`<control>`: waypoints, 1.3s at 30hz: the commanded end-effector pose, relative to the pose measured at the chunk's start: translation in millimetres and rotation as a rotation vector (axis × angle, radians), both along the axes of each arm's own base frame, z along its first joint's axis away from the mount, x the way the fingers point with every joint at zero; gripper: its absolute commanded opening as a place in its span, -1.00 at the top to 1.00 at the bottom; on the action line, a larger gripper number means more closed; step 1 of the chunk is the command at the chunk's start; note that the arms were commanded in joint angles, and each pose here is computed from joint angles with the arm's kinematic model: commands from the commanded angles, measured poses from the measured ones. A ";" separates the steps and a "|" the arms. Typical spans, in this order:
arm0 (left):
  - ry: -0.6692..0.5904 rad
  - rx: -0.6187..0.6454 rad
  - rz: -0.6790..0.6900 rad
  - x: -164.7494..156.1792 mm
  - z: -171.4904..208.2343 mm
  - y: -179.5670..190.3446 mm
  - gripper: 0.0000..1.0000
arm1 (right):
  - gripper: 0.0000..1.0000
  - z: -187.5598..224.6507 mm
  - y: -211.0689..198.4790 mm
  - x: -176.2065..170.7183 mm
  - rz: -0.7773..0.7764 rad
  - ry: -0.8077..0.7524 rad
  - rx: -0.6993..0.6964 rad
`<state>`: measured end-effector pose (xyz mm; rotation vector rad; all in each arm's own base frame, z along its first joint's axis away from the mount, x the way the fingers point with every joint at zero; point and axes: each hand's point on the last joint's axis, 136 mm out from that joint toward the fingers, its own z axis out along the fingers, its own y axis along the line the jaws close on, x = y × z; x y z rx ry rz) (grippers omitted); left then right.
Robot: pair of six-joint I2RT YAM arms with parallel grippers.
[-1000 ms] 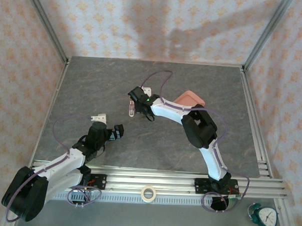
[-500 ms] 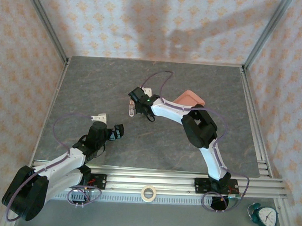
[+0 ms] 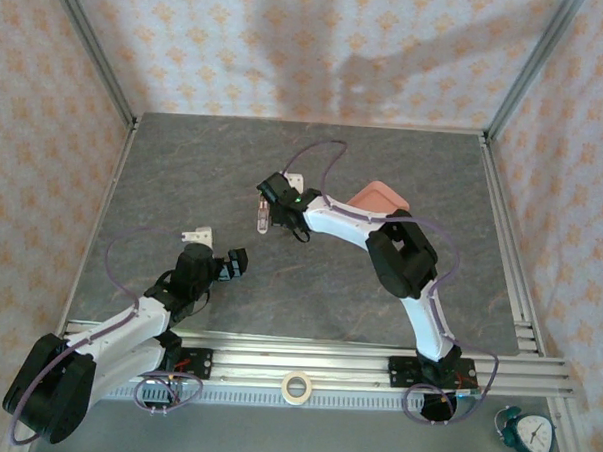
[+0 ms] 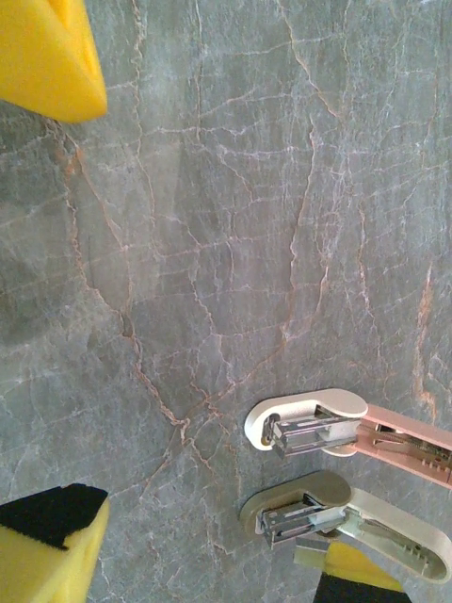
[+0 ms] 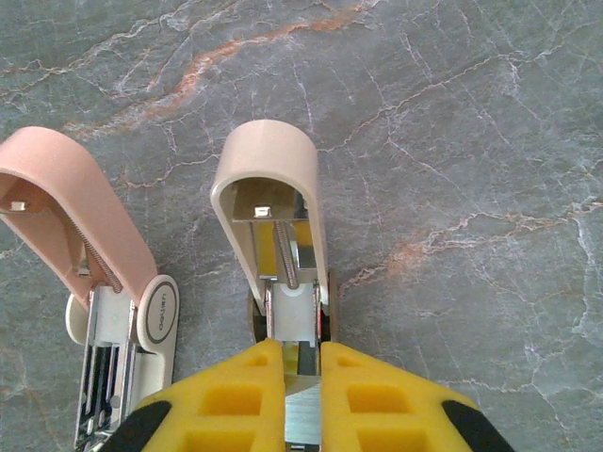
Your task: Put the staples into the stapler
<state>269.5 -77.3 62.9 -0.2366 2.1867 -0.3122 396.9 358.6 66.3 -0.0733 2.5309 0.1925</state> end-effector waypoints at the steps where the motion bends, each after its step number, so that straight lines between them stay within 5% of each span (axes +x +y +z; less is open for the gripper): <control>1: -0.038 0.014 0.012 5.2 9.4 3.5 -0.99 | 0.74 23.6 3.7 1.3 -0.006 -0.040 0.036; 39: -0.038 0.021 0.016 5.0 9.4 5.2 -0.99 | 0.75 -12.3 3.3 -4.6 -0.007 0.028 -0.004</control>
